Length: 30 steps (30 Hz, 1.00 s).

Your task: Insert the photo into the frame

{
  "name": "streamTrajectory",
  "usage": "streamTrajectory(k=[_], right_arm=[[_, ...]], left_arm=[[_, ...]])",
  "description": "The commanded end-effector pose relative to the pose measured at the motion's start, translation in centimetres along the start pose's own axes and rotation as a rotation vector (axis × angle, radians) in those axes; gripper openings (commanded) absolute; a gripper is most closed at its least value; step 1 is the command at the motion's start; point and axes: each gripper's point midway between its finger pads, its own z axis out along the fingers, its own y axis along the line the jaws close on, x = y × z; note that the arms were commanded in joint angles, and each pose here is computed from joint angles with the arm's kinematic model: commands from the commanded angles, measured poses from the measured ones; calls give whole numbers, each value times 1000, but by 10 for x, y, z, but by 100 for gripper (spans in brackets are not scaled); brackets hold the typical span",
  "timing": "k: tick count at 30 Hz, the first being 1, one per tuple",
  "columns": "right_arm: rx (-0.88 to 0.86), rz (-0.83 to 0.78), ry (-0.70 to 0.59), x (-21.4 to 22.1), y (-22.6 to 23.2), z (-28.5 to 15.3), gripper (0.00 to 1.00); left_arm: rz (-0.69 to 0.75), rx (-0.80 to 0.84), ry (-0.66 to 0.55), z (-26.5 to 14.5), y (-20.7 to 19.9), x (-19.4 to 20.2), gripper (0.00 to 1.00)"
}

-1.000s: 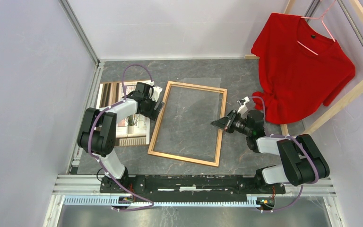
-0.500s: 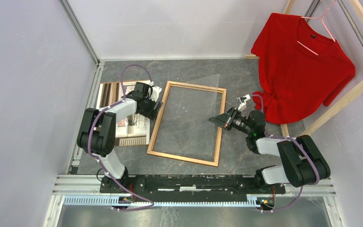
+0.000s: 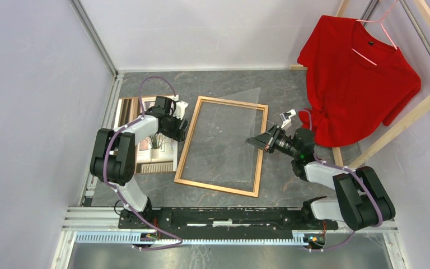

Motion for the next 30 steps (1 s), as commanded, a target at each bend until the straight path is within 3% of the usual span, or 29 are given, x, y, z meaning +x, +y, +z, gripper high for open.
streamTrajectory(k=[1,20,30], right_arm=[[-6,-59,0,-5,3,4,0],[224,-49,58,14,-66,0,0],[248,-41,63,17,-77,0,0]], left_arm=[[-10,34,30,-6,-7,10,78],[25,51,54,0,-13,27,75],[33,65,67,5,-17,32,73]])
